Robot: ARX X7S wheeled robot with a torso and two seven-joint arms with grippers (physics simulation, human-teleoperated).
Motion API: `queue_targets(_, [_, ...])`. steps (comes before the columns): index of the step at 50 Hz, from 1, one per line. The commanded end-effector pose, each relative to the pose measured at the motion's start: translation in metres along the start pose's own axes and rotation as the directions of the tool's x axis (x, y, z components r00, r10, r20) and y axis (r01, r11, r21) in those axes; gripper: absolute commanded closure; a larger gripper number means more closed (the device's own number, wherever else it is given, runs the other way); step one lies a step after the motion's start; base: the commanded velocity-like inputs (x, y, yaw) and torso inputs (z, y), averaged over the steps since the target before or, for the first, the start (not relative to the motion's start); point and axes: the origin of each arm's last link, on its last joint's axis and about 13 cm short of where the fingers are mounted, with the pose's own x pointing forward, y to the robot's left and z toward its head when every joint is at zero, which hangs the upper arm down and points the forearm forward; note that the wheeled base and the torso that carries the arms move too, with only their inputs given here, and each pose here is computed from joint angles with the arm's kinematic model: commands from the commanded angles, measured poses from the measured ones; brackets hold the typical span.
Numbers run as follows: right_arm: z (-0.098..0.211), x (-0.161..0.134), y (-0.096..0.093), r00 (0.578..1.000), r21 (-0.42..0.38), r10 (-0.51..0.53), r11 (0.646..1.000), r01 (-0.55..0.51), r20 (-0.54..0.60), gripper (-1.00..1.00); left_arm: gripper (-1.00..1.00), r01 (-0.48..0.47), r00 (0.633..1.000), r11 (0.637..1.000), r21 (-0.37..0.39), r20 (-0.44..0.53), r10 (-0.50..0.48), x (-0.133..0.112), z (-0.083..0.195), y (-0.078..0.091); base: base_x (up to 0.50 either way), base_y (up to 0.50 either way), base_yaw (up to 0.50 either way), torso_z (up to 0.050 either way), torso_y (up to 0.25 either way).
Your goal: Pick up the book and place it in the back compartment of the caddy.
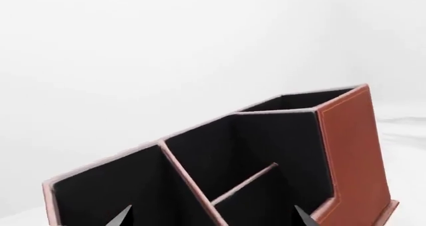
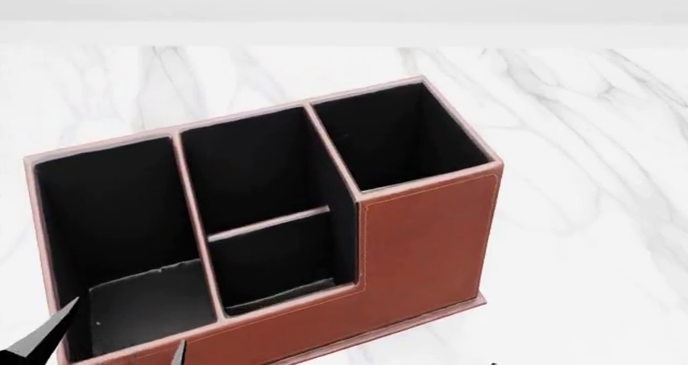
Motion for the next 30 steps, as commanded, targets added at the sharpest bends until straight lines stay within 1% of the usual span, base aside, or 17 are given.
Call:
queue_targets(1, [0.000, 0.000, 0.000, 1.000, 0.003, -0.001, 1.000, 0.001, 0.000, -1.00, -1.00, 0.133, 0.988, 0.991, 0.031, -0.081, -0.130, 0.013, -0.001, 0.013, 0.00, 0.00, 0.00, 0.000, 0.000])
queue_targets(2, [0.000, 0.000, 0.000, 1.000, 0.003, 0.000, 1.000, 0.000, -0.001, -1.00, -1.00, 0.215, 0.972, 0.976, -0.023, -0.090, -0.216, 0.014, 0.000, 0.015, 0.00, 0.00, 0.00, 0.000, 0.000])
queue_targets(4, [0.000, 0.000, 0.000, 1.000, 0.002, 0.000, 1.000, 0.000, -0.001, -1.00, -1.00, 0.228, 0.969, 0.973, -0.025, -0.097, -0.229, 0.016, 0.000, 0.017, 0.00, 0.00, 0.00, 0.000, 0.000])
queue_targets(6, [-0.001, 0.001, 0.000, 1.000, 0.002, 0.001, 1.000, -0.001, -0.003, -1.00, -1.00, 0.276, 0.955, 0.959, -0.061, -0.098, -0.281, 0.017, 0.000, 0.021, 0.00, 0.00, 0.00, 0.000, 0.000])
queue_targets(8, [-0.001, 0.001, 0.000, 1.000, 0.002, 0.002, 1.000, -0.002, -0.003, -1.00, -1.00, 0.275, 0.955, 0.958, -0.082, -0.090, -0.282, 0.019, -0.001, 0.023, 0.00, 0.00, 0.00, 0.000, 0.000])
queue_targets(9, [-0.002, 0.001, 0.000, 1.000, 0.001, 0.002, 1.000, -0.002, -0.004, -1.00, -1.00, 0.313, 0.943, 0.944, -0.109, -0.084, -0.322, 0.020, -0.001, 0.025, 0.00, 0.00, 0.00, 0.000, 0.000])
queue_targets(10, [-0.002, 0.001, 0.000, 1.000, 0.001, 0.002, 1.000, -0.002, -0.004, -1.00, -1.00, 0.313, 0.943, 0.944, -0.110, -0.084, -0.322, 0.020, -0.001, 0.025, 0.00, 0.00, 0.00, 0.000, 0.000])
queue_targets(12, [-0.003, 0.001, 0.000, 1.000, 0.001, 0.003, 1.000, -0.003, -0.007, -1.00, -1.00, 0.368, 0.921, 0.914, -0.171, -0.064, -0.383, 0.020, 0.000, 0.028, 0.00, 0.00, 0.00, 0.000, 0.000])
queue_targets(16, [-0.004, 0.002, 0.001, 1.000, 0.000, 0.005, 1.000, -0.005, -0.010, -1.00, -1.00, 0.414, 0.900, 0.880, -0.233, -0.042, -0.434, 0.023, -0.003, 0.033, 0.00, 0.00, 0.00, 0.000, 0.000])
queue_targets(17, [-0.004, 0.002, 0.001, 1.000, 0.000, 0.004, 1.000, -0.004, -0.010, -1.00, -1.00, 0.413, 0.901, 0.880, -0.236, -0.036, -0.432, 0.023, -0.003, 0.034, 0.00, 0.00, 0.00, 0.000, 0.000])
queue_targets(19, [-0.005, 0.002, 0.001, 1.000, -0.001, 0.006, 1.000, -0.006, -0.013, -1.00, -1.00, 0.453, 0.880, 0.850, -0.271, -0.017, -0.474, 0.024, -0.004, 0.036, 0.00, 0.00, 0.00, 0.000, 0.000])
queue_targets(21, [-0.005, 0.002, 0.001, 1.000, -0.001, 0.005, 1.000, -0.005, -0.012, -1.00, -1.00, 0.468, 0.871, 0.840, -0.276, -0.019, -0.491, 0.024, -0.005, 0.036, 0.00, 0.00, 0.00, 0.000, 0.000])
queue_targets(23, [-0.005, 0.002, 0.001, 1.000, -0.002, 0.006, 1.000, -0.006, -0.013, -1.00, -1.00, 0.454, 0.878, 0.849, -0.272, -0.026, -0.478, 0.025, -0.007, 0.036, 0.00, 0.00, 0.00, 0.000, 0.000])
queue_targets(25, [-0.005, 0.002, 0.001, 1.000, -0.003, 0.006, 1.000, -0.006, -0.013, -1.00, -1.00, 0.479, 0.862, 0.833, -0.277, -0.030, -0.506, 0.023, -0.009, 0.035, 0.00, 0.00, 0.00, 0.000, 0.000])
queue_targets(28, [-0.005, 0.002, 0.001, 1.000, -0.003, 0.004, 1.000, -0.004, -0.014, -1.00, -1.00, 0.534, 0.822, 0.795, -0.286, -0.043, -0.568, 0.022, -0.010, 0.033, 0.00, 0.00, 0.00, 0.000, 0.000])
queue_targets(29, [-0.005, 0.002, 0.001, 1.000, -0.003, 0.004, 1.000, -0.004, -0.014, -1.00, -1.00, 0.534, 0.822, 0.795, -0.286, -0.043, -0.568, 0.022, -0.010, 0.033, 0.00, 0.00, 0.00, 0.000, 0.000])
queue_targets(30, [-0.005, 0.002, 0.001, 1.000, -0.002, 0.004, 1.000, -0.004, -0.013, -1.00, -1.00, 0.567, 0.794, 0.768, -0.297, -0.050, -0.606, 0.022, -0.011, 0.033, 0.00, 0.00, 0.00, 0.000, 0.000])
